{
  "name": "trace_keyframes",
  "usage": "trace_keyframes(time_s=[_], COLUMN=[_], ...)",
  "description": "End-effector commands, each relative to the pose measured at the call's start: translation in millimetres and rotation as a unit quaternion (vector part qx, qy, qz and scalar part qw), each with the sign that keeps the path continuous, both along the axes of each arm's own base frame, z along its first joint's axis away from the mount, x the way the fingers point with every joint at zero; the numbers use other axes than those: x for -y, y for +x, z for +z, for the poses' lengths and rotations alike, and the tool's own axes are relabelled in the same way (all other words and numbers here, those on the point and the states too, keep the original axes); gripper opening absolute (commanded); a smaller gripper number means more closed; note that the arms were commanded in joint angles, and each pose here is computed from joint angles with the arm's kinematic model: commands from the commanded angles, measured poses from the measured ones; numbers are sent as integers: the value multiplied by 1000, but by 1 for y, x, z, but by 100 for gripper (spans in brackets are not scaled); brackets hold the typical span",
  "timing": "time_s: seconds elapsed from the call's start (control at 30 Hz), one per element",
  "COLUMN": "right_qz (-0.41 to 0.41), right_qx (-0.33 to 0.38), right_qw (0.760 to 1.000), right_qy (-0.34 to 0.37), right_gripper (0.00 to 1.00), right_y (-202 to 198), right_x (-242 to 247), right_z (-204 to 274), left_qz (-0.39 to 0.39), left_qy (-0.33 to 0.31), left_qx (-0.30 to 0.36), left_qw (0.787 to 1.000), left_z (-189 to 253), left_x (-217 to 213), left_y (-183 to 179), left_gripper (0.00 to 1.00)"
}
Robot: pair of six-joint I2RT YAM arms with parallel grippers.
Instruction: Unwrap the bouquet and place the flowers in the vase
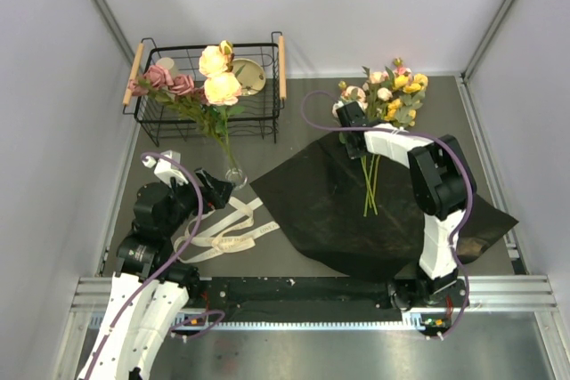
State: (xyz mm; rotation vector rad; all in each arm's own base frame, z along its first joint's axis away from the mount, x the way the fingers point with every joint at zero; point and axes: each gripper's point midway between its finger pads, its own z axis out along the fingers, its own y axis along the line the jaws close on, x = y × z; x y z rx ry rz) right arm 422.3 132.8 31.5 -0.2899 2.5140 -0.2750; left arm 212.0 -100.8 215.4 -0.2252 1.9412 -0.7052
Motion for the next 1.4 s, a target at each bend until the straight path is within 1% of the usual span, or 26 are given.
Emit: trace_keyframes(time_s=[0.0, 0.1, 0.13, 0.2, 0.23, 0.3, 0.33, 0.4, 0.43, 0.47, 0.53, 0.57, 0.63, 0.67, 0.7, 0.77, 0.83, 0.9, 1.03, 1.1, 1.13, 1.23, 1.27, 1.3, 1.33, 1.37], right_qz=[-8, -15, -16, -15, -3, 0, 19, 49, 89, 118, 184, 216, 275, 300, 329, 365, 393, 401, 409, 408, 413, 426, 436, 446, 450, 460], right_qx=[59, 96, 124, 155, 198, 246, 288, 336, 377, 418, 460, 518, 540, 566, 569, 583, 591, 603, 598, 605, 604, 610, 598, 598, 597, 586], right_qw=[998, 994, 990, 984, 973, 957, 939, 912, 882, 852, 804, 753, 704, 672, 646, 606, 558, 524, 477, 457, 453, 417, 422, 411, 411, 417], right_qy=[32, 47, 60, 82, 116, 152, 189, 230, 268, 293, 329, 344, 371, 373, 389, 399, 429, 448, 498, 508, 509, 522, 524, 524, 522, 521], right_gripper=[0, 0, 0, 0, 0, 0, 0, 0, 0, 0, 0, 0, 0, 0, 0, 0, 0, 0, 0, 0, 0, 0, 0, 0, 0, 0], right_y=[20, 19, 17, 15, 11, 6, 0, -11, -16, -35, -62, -80, -114, -129, -147, -169, -190, -195, -203, -205, -202, -213, -211, -215, -214, -213], right_x=[-6, -4, -3, -4, -9, -11, -16, -25, -40, -46, -67, -72, -104, -114, -135, -156, -179, -197, -228, -237, -250, -264, -282, -289, -295, -311], right_z=[45, 76, 102, 128, 160, 192, 221, 256, 279, 314, 341, 382, 409, 429, 444, 463, 485, 497, 514, 524, 518, 529, 518, 523, 521, 508], left_qz=[-3, -3, -3, -3, -3, -3, -3, -3, -3, -3, -3, -3, -4, -4, -5, -7, -6, -4, -2, 0, 2, 7, 7, 7, 8, 7], left_qy=[-3, -1, -1, -1, -1, -3, -3, -5, -4, -4, -4, -3, -4, -6, -7, -8, -8, -9, -9, -8, -7, -3, -3, -2, -1, 0], left_qx=[25, 25, 23, 23, 21, 22, 20, 21, 19, 21, 21, 20, 18, 20, 22, 24, 23, 24, 15, 9, 10, 9, 9, 8, 8, 7], left_qw=[1000, 1000, 1000, 1000, 1000, 1000, 1000, 1000, 1000, 1000, 1000, 1000, 1000, 1000, 1000, 1000, 1000, 1000, 1000, 1000, 1000, 1000, 1000, 1000, 1000, 1000], left_z=[17, 16, 15, 15, 14, 14, 13, 13, 11, 12, 12, 11, 10, 11, 11, 12, 10, 10, 2, -1, -1, -2, -2, -2, -2, -3], left_x=[1, 1, 1, 1, 1, 1, 1, 2, 2, 2, 2, 1, 2, 2, 3, 3, 3, 2, 1, 1, 0, -2, -2, -3, -3, -3], left_y=[1, 1, 2, 2, 3, 3, 3, 3, 3, 3, 3, 3, 3, 3, 3, 2, 1, 0, -1, -2, -3, -3, -3, -3, -3, -3], left_gripper=[93, 93, 93, 93, 93, 93, 93, 93, 93, 93, 93, 93, 93, 93, 93, 93, 93, 93, 93, 93, 93, 93, 93, 93, 93, 93])
